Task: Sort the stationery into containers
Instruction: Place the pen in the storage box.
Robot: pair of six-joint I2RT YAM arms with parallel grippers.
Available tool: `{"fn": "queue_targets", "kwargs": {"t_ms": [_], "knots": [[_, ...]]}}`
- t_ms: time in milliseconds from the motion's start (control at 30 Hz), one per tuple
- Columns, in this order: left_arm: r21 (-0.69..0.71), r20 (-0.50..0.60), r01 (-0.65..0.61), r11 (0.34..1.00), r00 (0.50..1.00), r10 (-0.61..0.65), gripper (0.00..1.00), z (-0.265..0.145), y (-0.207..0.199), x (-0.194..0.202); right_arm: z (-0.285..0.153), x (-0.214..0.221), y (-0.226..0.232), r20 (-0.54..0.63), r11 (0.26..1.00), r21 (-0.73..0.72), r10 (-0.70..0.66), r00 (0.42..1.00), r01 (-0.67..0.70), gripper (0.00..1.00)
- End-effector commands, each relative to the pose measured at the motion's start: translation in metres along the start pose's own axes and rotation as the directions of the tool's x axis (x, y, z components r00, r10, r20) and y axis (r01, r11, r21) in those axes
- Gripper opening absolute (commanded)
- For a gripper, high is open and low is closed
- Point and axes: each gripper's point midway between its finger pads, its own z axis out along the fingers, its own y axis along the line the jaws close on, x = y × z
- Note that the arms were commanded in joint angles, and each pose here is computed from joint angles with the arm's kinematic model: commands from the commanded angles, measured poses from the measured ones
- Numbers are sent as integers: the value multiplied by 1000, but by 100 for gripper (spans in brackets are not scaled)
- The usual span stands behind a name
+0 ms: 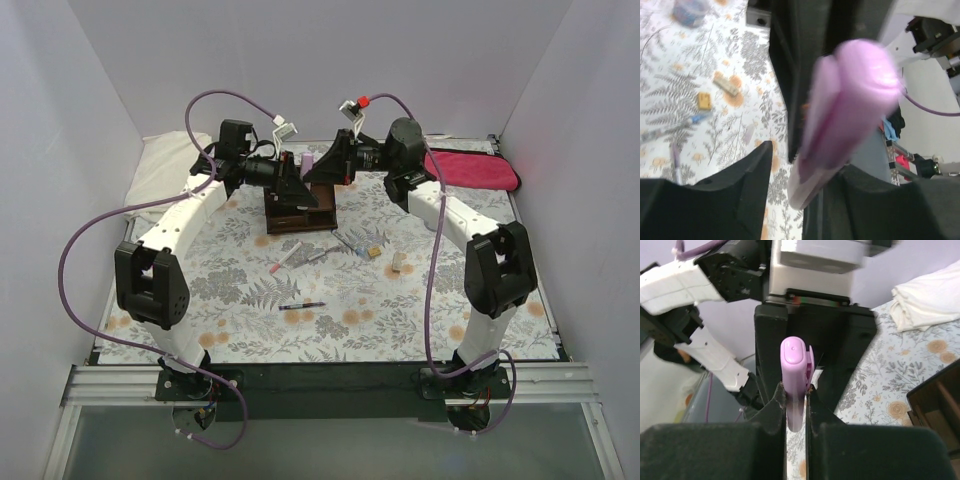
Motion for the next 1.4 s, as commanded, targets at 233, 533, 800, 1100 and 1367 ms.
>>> {"fn": "queue_targets", "kwargs": {"t_ms": [233, 533, 800, 1100, 1367], "knots": [[-349, 75, 1, 937, 997, 27, 80, -88, 18, 4, 21, -26, -11, -56, 944, -193, -282, 958, 266, 1], [-724, 184, 73, 686, 979, 90, 80, -203, 0, 34, 52, -21, -92, -10, 888, -115, -450, 893, 446, 1], [-725, 273, 139, 675, 957, 95, 80, -197, -4, 46, 72, -6, -166, -108, 770, 20, -633, 767, 638, 1], [-714, 283, 163, 681, 957, 68, 79, -195, -1, 54, 70, 23, -197, -166, 760, 30, -636, 753, 649, 1], [-690, 292, 187, 699, 956, 33, 79, -189, 2, 62, 72, 59, -233, -195, 788, 42, -597, 778, 615, 1]]}}
